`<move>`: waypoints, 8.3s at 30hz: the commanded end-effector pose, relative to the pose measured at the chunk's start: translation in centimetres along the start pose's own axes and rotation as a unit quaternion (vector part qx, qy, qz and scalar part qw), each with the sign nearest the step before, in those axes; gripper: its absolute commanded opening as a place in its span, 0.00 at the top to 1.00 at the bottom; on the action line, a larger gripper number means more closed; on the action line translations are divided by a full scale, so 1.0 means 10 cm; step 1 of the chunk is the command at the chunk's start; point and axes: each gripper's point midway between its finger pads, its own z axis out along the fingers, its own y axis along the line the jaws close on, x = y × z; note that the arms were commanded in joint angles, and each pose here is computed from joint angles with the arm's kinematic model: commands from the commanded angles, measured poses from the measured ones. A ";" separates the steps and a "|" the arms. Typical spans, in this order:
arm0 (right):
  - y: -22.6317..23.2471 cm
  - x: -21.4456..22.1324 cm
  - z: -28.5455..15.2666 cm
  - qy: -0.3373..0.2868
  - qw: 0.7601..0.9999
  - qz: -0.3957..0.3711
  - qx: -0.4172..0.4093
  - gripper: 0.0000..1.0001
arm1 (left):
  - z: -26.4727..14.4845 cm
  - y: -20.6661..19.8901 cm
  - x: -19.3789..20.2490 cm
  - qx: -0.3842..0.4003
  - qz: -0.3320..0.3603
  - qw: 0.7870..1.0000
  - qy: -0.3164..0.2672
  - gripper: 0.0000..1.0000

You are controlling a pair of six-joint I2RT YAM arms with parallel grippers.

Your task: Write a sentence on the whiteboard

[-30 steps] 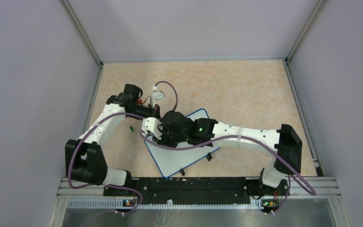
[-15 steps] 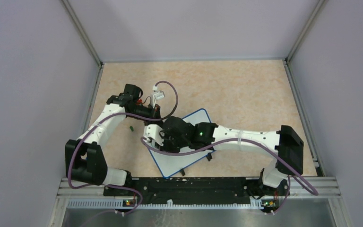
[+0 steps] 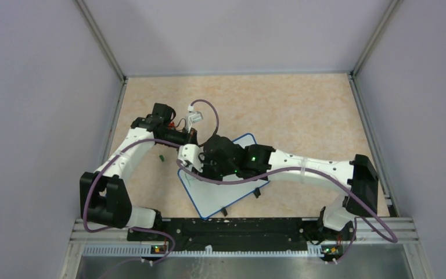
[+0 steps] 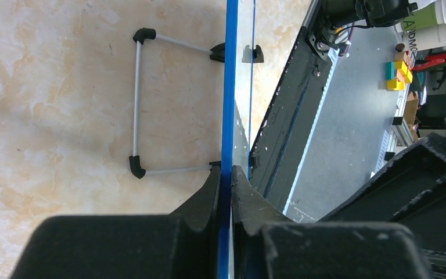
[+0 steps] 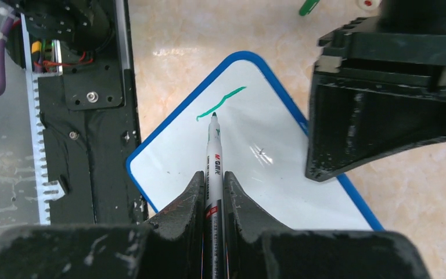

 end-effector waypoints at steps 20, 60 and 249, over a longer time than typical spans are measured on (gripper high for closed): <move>-0.31 -0.31 -0.01 -0.041 0.997 0.013 0.058 1.00 | 0.02 0.01 0.06 -0.013 0.003 1.000 0.009 1.00; -0.02 -0.01 0.07 -0.005 1.000 -0.008 0.020 1.00 | 0.04 0.03 0.07 -0.016 0.000 1.000 0.013 1.00; -0.33 0.14 -0.07 -0.017 0.999 -0.001 0.027 1.00 | 0.07 0.10 0.11 -0.029 -0.006 0.999 0.024 1.00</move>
